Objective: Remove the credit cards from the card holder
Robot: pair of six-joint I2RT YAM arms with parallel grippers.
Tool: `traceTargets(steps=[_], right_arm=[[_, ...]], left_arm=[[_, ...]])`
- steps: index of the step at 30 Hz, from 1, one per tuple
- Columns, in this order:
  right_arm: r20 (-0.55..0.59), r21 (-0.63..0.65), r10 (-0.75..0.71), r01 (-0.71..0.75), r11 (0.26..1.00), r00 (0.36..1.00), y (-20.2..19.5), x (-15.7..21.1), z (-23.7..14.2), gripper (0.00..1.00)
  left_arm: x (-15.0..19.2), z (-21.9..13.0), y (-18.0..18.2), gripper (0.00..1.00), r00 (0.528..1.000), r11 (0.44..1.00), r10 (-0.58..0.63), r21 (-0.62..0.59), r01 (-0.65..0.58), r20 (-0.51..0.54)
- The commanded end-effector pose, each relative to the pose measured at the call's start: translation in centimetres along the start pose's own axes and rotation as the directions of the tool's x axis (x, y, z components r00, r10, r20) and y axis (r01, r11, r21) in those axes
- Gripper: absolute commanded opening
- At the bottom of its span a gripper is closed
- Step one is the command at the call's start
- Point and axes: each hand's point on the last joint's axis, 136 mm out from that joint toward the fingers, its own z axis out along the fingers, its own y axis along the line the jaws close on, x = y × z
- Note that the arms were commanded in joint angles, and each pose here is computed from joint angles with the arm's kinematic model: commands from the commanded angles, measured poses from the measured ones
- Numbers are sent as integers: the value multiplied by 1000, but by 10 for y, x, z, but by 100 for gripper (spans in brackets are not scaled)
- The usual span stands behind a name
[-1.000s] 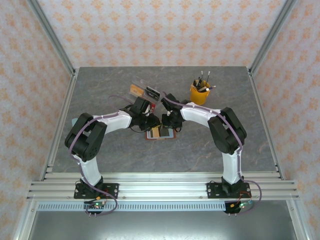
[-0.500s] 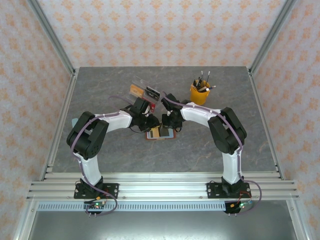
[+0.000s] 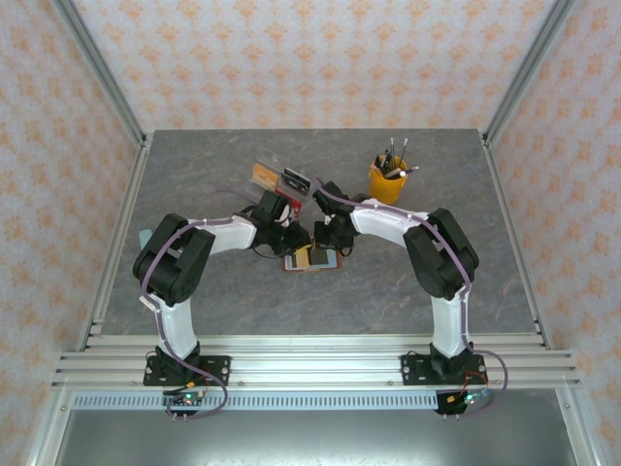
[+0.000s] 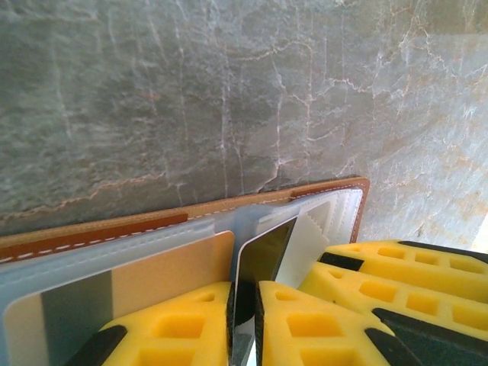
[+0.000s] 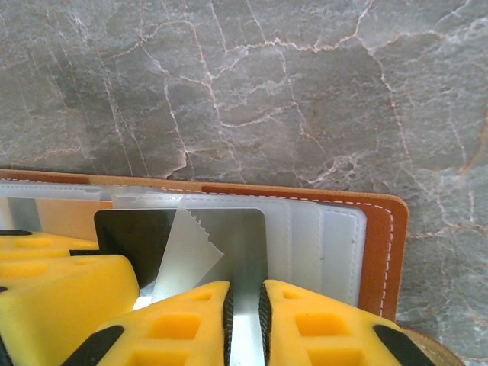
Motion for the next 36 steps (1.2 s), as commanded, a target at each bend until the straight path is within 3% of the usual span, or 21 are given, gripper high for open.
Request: traceTargets(steps=[1, 11, 24, 31, 36], right_arm=[[-88, 77, 30, -23, 997, 996, -24, 25, 25, 19], [-70, 106, 40, -32, 994, 997, -32, 23, 21, 19], [-40, 84, 54, -50, 995, 998, -31, 17, 14, 19], [79, -131, 17, -7, 991, 997, 19, -13, -27, 24], [170, -368, 56, 11, 930, 984, 60, -38, -75, 40]], left_arm=[[-3, -1, -2, 15, 1000, 999, 0, 40, 0, 5], [-6, -12, 6, 0, 1000, 999, 2, 45, -3, 24], [-11, -51, 17, 0, 995, 998, 45, -39, -42, 84], [-23, -93, 8, 0, 982, 998, 61, -45, -54, 177], [-34, -124, -14, 0, 960, 998, 61, 15, -67, 274]])
